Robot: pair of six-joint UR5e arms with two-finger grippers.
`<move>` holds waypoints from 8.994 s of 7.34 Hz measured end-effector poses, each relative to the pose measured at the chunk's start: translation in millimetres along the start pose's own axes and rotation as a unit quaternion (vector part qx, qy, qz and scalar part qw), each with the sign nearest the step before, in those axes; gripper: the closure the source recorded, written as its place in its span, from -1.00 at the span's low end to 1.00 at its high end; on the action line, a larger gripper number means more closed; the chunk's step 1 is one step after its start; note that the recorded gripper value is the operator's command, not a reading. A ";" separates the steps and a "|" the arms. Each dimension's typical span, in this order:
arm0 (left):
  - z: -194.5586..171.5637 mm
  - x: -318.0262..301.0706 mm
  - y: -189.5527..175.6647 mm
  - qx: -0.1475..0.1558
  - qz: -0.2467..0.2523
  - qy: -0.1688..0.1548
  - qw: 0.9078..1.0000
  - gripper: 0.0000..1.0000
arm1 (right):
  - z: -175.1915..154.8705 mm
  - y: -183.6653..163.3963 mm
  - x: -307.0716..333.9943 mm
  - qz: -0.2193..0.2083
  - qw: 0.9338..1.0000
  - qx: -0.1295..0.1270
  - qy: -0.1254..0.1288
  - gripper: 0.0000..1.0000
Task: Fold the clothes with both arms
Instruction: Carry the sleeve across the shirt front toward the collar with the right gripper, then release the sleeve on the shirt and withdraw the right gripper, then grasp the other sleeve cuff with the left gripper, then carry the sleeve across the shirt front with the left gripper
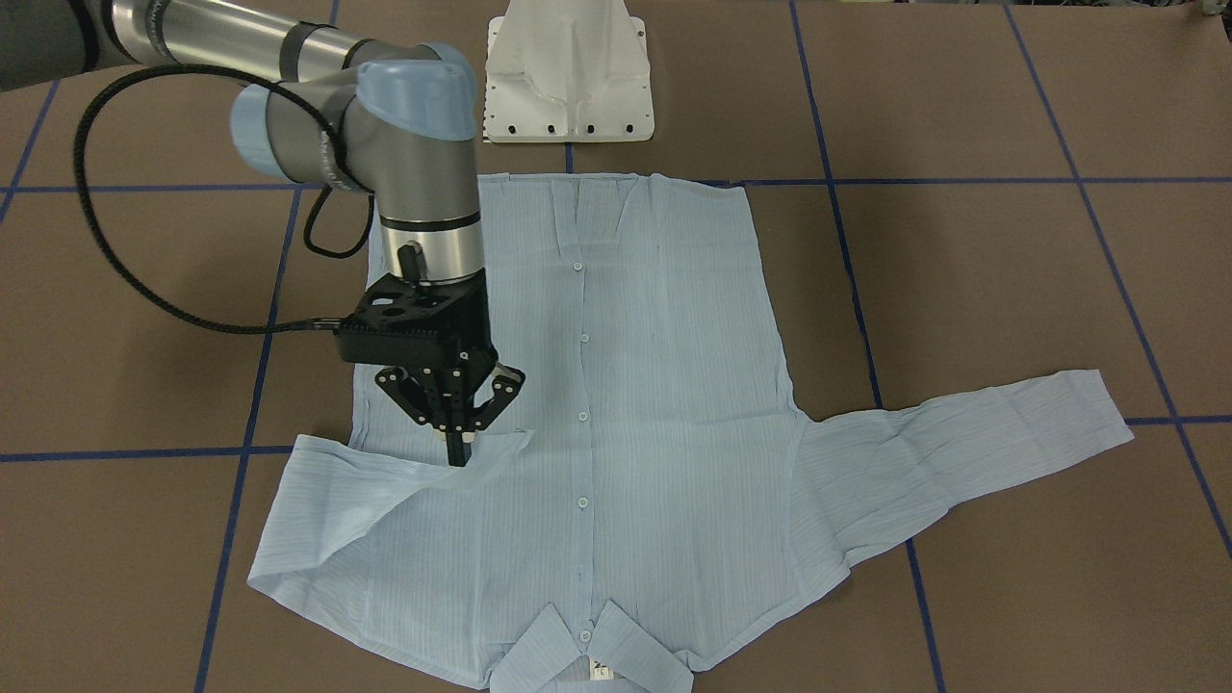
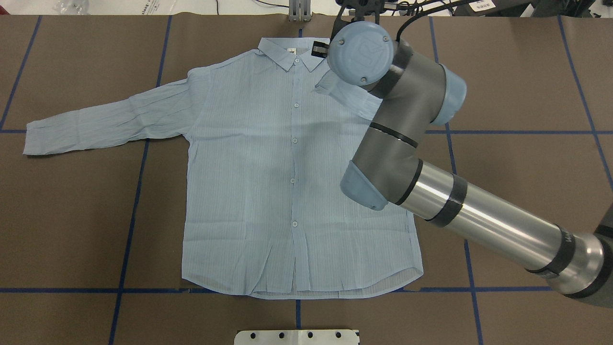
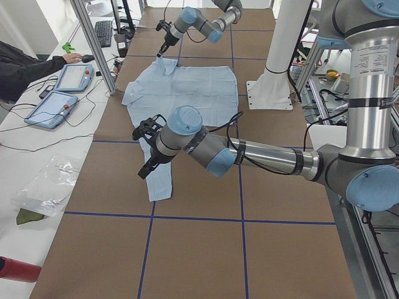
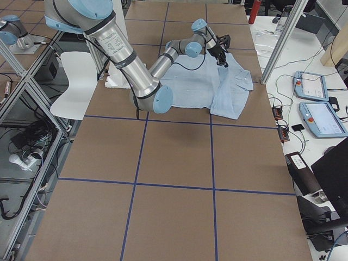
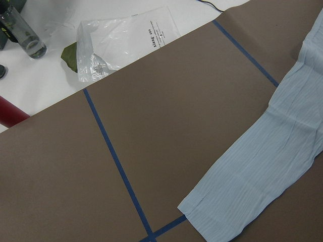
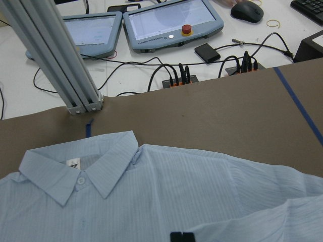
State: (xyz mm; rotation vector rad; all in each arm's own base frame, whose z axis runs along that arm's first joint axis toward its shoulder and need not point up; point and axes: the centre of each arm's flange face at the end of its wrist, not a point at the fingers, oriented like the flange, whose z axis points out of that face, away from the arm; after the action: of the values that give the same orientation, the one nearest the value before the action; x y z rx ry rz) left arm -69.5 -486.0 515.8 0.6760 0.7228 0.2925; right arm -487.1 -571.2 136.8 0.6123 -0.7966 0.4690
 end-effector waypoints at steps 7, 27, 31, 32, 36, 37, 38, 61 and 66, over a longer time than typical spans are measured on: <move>0.4 0.0 -0.1 0.001 0.001 0.000 1.000 -1.00 | 5.0 128.9 -114.8 -0.054 0.996 0.016 -0.069 1.00; 87.9 20.5 29.7 0.063 -0.050 0.013 0.997 -1.00 | -7.3 -215.1 123.0 -0.138 0.964 -0.225 -0.030 -1.00; 149.7 71.0 46.4 0.078 -0.155 0.030 0.984 -0.95 | -41.2 -256.0 398.0 -0.228 0.942 -0.237 -0.067 -1.00; 158.7 73.0 54.4 0.074 -0.167 0.036 0.982 -0.82 | -50.8 -248.2 449.8 -0.236 0.939 -0.239 -0.067 -1.00; 205.9 71.4 111.2 0.085 -0.245 0.043 0.965 -0.25 | -70.9 -231.0 491.1 -0.239 0.939 -0.236 -0.066 -1.00; 214.8 73.8 120.0 0.084 -0.265 0.045 0.959 -0.24 | -71.5 -230.8 491.3 -0.239 0.940 -0.236 -0.066 -1.00; 222.7 79.1 125.5 0.084 -0.281 0.045 0.955 -0.24 | -71.9 -230.9 491.2 -0.239 0.940 -0.236 -0.066 -1.00; 222.5 126.1 80.3 0.098 -0.189 0.112 0.971 1.00 | -75.4 -223.2 497.9 -0.236 0.940 -0.237 -0.063 -1.00; 212.1 211.4 -106.3 0.146 -0.204 0.171 0.953 1.00 | -74.8 -221.2 500.7 -0.233 0.941 -0.238 -0.062 -1.00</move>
State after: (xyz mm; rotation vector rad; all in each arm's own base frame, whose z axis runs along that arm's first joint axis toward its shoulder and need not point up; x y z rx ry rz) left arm 231.9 -566.1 454.9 0.7448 1.2321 -0.0869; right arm -8.5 -604.0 410.8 0.3579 -0.8146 -0.2009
